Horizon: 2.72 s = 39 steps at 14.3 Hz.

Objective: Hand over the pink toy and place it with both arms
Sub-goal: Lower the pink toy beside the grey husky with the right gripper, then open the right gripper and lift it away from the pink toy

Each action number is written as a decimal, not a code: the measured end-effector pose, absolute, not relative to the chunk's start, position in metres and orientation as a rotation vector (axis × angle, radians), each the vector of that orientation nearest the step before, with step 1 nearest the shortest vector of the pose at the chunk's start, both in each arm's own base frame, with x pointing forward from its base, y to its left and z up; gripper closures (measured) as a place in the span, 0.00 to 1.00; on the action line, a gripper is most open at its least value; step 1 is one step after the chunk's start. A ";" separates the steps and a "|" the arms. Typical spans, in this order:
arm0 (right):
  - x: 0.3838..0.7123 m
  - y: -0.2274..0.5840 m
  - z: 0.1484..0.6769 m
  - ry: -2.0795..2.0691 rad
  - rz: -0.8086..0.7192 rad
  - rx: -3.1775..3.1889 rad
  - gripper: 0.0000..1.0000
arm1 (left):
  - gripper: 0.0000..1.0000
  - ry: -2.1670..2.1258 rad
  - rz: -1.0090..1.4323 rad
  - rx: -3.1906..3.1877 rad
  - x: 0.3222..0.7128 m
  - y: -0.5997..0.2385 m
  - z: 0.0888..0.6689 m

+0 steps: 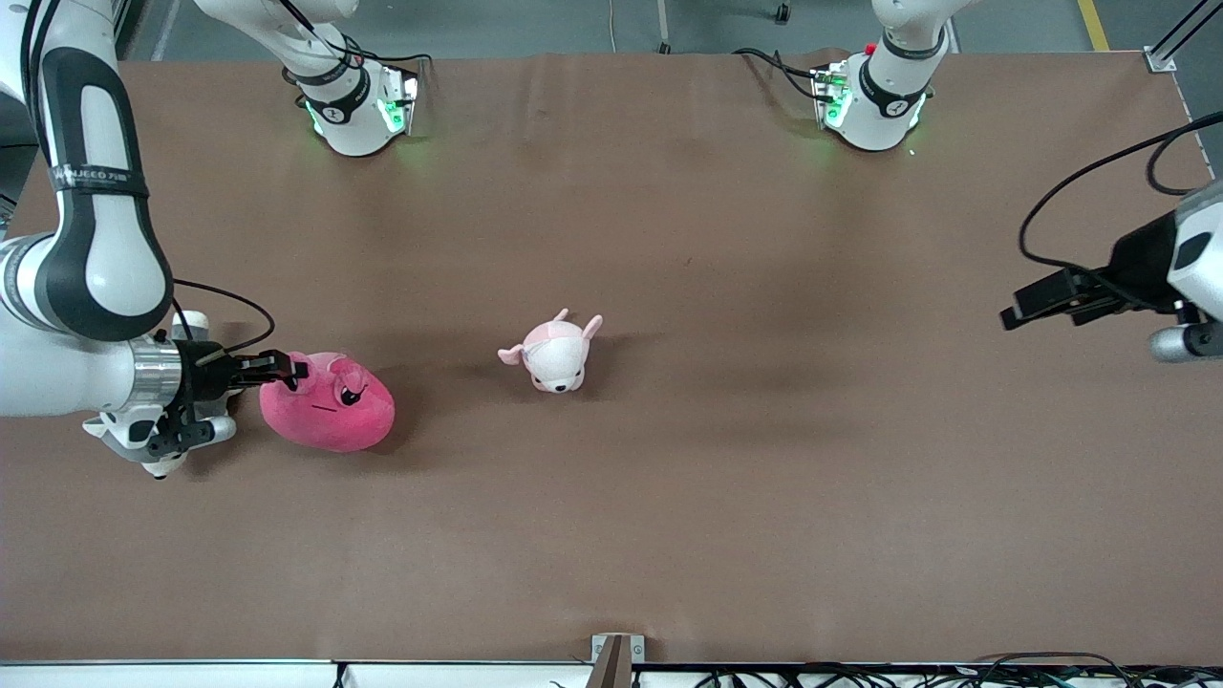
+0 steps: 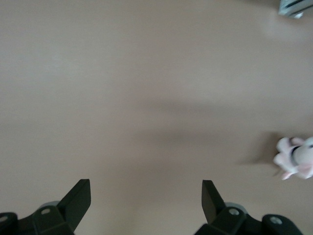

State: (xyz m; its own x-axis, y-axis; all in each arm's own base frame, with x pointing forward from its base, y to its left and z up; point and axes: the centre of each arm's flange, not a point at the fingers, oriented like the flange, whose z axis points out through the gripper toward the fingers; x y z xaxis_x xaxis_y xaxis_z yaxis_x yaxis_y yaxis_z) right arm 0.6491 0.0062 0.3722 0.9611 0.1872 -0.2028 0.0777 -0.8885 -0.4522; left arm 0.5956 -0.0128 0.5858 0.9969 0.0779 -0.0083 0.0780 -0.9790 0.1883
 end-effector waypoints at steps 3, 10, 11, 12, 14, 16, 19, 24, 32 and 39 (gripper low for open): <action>0.650 0.003 0.364 -0.165 0.344 -2.632 0.90 | 0.00 0.087 0.004 2.996 0.570 0.008 0.589; 0.649 0.001 0.340 -0.150 0.404 -2.607 0.90 | 0.00 -0.003 0.129 3.067 0.539 0.035 0.617; 0.649 -0.001 0.337 -0.145 0.409 -2.605 0.90 | 0.00 -0.017 0.154 3.068 0.541 0.030 0.622; 0.648 -0.003 0.336 -0.142 0.413 -2.603 0.90 | 0.00 -0.029 0.182 3.068 0.542 0.026 0.629; 0.648 -0.006 0.332 -0.139 0.420 -2.599 0.90 | 0.00 -0.041 0.242 3.059 0.548 0.025 0.645; 0.648 -0.009 0.326 -0.154 0.426 -2.592 0.90 | 0.00 -0.045 0.273 3.048 0.556 0.031 0.653; 0.648 -0.017 0.315 -0.149 0.438 -2.584 0.84 | 0.00 -0.075 0.253 3.076 0.565 0.030 0.646; 0.669 -0.011 0.371 -0.090 0.359 -2.646 0.32 | 0.00 -0.091 0.231 3.076 0.568 0.025 0.640; 0.628 0.028 0.584 0.058 0.112 -3.071 0.00 | 0.00 -0.093 0.230 3.076 0.568 0.025 0.639; 0.624 0.002 0.625 0.107 -0.035 -3.166 0.00 | 0.00 -0.093 0.230 3.076 0.568 0.026 0.639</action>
